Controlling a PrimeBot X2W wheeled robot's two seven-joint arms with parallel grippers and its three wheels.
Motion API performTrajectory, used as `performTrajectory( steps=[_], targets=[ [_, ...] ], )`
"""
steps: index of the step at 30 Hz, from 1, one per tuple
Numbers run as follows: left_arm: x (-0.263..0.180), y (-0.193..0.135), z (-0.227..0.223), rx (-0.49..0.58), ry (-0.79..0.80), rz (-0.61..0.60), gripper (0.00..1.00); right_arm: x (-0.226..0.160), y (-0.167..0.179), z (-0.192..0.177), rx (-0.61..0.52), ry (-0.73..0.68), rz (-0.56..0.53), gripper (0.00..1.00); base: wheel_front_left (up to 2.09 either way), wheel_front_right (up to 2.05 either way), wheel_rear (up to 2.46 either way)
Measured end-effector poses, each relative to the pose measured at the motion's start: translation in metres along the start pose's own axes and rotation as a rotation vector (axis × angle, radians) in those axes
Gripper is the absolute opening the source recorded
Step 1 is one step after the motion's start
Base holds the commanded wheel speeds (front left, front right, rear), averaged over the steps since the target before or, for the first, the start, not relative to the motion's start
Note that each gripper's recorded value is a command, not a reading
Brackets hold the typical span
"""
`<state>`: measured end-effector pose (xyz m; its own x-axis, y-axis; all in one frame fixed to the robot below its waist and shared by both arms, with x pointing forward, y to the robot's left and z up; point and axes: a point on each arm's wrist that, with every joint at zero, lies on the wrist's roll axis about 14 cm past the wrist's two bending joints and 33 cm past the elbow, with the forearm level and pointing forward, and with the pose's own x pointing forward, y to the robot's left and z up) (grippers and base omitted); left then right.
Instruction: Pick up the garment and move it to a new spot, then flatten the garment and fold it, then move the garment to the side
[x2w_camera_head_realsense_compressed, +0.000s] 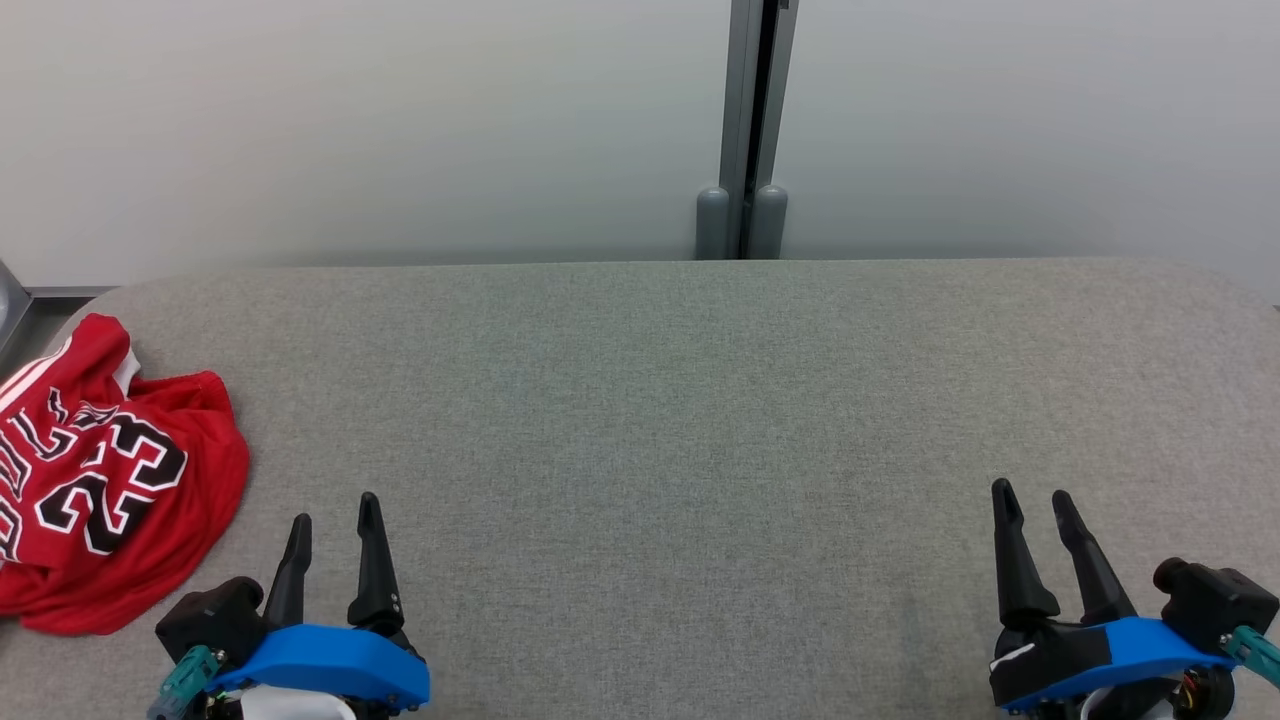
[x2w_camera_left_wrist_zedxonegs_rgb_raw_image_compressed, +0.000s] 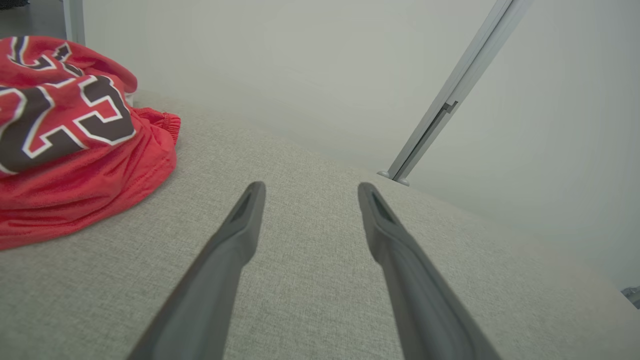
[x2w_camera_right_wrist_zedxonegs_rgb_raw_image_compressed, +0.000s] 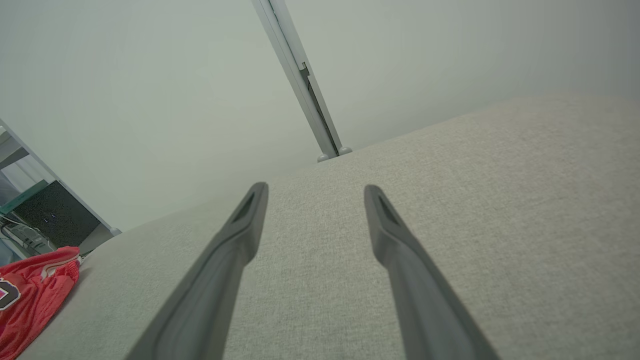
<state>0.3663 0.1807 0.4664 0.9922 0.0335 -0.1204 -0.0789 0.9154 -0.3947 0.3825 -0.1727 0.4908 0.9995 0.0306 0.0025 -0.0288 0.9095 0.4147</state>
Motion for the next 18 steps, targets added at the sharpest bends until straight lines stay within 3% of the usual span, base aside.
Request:
performTrajectory(
  steps=[18],
  targets=[
    [-0.0039, -0.0027, -0.0043, 0.157, -0.006, -0.028, 1.0, 0.0004, 0.0065, -0.0051, -0.149, 0.013, 0.038, 1.0, 0.0, 0.0, 0.0]
  ],
)
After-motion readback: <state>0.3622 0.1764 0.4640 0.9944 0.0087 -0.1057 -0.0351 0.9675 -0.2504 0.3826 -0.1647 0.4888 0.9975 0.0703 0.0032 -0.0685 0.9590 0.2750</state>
